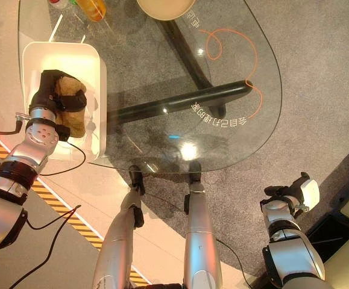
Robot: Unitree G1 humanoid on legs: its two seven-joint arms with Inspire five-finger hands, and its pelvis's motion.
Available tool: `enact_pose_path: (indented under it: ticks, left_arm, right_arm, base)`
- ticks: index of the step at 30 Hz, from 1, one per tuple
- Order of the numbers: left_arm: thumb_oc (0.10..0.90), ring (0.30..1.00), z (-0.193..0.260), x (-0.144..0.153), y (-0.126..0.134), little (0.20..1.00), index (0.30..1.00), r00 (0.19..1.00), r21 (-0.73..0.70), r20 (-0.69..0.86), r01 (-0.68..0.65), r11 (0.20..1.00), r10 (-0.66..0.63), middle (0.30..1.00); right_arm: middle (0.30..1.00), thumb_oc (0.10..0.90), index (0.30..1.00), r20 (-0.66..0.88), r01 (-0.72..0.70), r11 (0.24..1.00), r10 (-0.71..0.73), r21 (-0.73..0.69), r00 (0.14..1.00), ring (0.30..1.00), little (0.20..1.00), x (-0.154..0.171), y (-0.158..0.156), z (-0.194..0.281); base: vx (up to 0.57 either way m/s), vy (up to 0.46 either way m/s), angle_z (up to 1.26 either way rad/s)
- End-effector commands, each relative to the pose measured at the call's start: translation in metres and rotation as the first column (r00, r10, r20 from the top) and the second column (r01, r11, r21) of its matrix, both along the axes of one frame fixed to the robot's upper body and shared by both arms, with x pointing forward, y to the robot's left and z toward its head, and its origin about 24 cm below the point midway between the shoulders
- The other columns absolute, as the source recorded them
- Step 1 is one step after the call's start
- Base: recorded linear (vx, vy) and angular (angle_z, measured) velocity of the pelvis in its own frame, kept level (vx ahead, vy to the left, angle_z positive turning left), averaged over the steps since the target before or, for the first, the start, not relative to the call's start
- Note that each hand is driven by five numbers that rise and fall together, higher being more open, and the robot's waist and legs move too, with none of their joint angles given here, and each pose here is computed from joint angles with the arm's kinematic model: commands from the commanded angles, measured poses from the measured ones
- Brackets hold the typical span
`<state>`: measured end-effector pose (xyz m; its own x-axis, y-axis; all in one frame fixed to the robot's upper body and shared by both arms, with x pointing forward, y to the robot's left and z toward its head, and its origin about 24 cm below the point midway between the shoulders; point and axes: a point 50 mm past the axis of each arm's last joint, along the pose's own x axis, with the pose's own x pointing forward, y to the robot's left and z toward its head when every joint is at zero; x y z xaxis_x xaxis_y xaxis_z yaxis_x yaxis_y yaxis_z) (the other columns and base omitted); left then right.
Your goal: Wipe the table with a cloth and put it in the basket.
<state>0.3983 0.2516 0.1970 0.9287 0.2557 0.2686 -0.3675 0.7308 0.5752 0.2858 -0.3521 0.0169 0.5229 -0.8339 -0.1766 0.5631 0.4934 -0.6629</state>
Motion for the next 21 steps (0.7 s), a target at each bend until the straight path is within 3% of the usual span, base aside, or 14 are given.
enact_pose_path:
  ticks: [1, 2, 3, 4, 21]
  left_arm:
    - [0.443, 0.594, 0.0583, 0.0012, 0.0123, 0.543, 0.594, 0.985, 0.013, 0.165, -0.061, 0.998, 0.058, 0.594]
    - [0.619, 0.745, 0.0568, 0.0016, 0.0125, 0.719, 0.745, 0.986, 0.012, 0.157, -0.063, 0.998, 0.060, 0.745]
    - [0.682, 0.799, 0.0566, 0.0017, 0.0125, 0.782, 0.799, 0.986, 0.012, 0.155, -0.063, 0.998, 0.061, 0.799]
    - [0.800, 0.900, 0.0553, 0.0017, 0.0126, 0.900, 0.900, 0.987, 0.009, 0.151, -0.064, 0.998, 0.062, 0.900]
    - [0.800, 0.900, 0.0518, 0.0007, 0.0190, 0.900, 0.900, 0.986, -0.012, 0.138, -0.091, 0.996, 0.092, 0.900]
  right_arm:
    - [0.900, 0.800, 0.900, -0.054, 0.060, 0.993, -0.066, -0.097, 0.996, 0.900, 0.900, -0.0149, -0.0231, 0.0061]
    - [0.900, 0.800, 0.900, -0.053, 0.059, 0.994, -0.064, -0.097, 0.997, 0.900, 0.900, -0.0145, -0.0229, 0.0064]
    - [0.900, 0.800, 0.900, -0.052, 0.058, 0.994, -0.064, -0.097, 0.997, 0.900, 0.900, -0.0143, -0.0229, 0.0066]
    - [0.900, 0.800, 0.900, -0.051, 0.059, 0.994, -0.064, -0.097, 0.997, 0.900, 0.900, -0.0145, -0.0232, 0.0066]
    - [0.900, 0.800, 0.900, -0.048, 0.055, 0.994, -0.060, -0.097, 0.997, 0.900, 0.900, -0.0146, -0.0227, 0.0060]
  base:
    - [0.00, 0.000, 0.00]
    - [0.00, 0.000, 0.00]
    - [0.00, 0.000, 0.00]
    - [0.00, 0.000, 0.00]
    - [0.00, 0.000, 0.00]
